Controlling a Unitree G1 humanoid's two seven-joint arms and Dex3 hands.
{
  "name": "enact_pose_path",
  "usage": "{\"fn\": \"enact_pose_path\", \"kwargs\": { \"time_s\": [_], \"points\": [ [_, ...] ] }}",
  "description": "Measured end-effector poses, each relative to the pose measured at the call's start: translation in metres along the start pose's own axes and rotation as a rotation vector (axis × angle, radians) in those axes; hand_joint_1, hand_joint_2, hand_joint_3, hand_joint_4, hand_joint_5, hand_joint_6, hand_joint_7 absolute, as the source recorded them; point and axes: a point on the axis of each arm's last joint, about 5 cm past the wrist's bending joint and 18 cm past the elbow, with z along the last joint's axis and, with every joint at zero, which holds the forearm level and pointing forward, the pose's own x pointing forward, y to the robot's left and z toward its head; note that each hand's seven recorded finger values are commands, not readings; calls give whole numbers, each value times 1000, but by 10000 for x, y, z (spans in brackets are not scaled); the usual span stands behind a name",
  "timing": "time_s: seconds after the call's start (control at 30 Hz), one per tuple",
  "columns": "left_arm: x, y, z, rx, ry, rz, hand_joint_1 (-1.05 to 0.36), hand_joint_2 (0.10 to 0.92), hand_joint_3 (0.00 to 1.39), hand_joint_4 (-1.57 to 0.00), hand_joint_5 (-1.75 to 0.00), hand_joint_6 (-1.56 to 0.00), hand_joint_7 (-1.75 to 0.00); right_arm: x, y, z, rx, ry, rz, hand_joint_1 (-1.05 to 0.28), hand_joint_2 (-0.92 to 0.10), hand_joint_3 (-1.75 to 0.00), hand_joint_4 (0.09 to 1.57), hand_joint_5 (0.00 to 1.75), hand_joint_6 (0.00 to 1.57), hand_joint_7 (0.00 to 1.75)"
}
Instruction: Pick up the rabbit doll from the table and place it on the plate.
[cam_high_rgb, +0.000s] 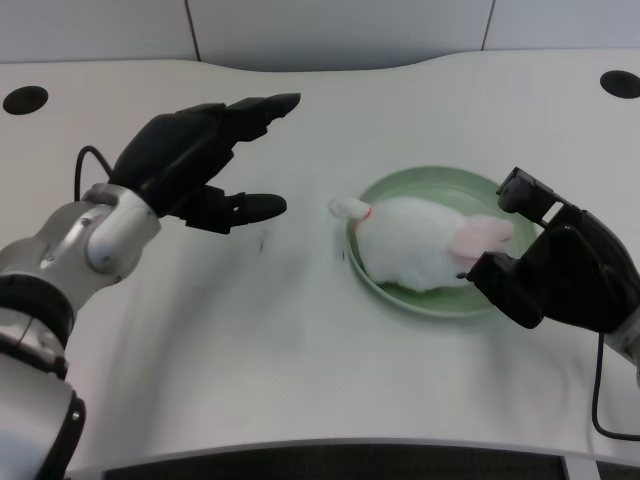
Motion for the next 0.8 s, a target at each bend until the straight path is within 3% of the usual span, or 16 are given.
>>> {"fn": "enact_pose_path", "kwargs": {
  "time_s": [0.3, 0.4, 0.53, 0.63, 0.8],
  "points": [
    [-504, 15, -390, -707, 56, 23, -950, 921, 475, -432, -107, -299, -8, 1, 0, -2, 0, 0, -2, -627, -920, -72, 1071, 1746, 822, 1746],
    [-841, -106, -588, -985, 64, 73, -958, 921, 454, -428, -87, -303, -9, -12, -2, 7, -10, -5, -6, -632, -919, -79, 1081, 1746, 827, 1746],
    [-1179, -323, -719, -1239, 89, 124, -907, 921, 583, -380, -51, -256, -2, -22, -3, 13, -14, -4, -9, -639, -915, -76, 1088, 1746, 836, 1746],
    [-1271, -389, -746, -1354, 68, 167, -900, 921, 657, -352, -34, -220, -5, -24, -4, 10, -9, 2, -26, -630, -906, -65, 1080, 1746, 831, 1746],
    [-1379, -472, -758, -1517, 23, 226, -893, 921, 672, -369, -40, -224, -7, -72, -12, 45, -7, 9, -63, -594, -915, -62, 1063, 1746, 806, 1746]
  ]
}}
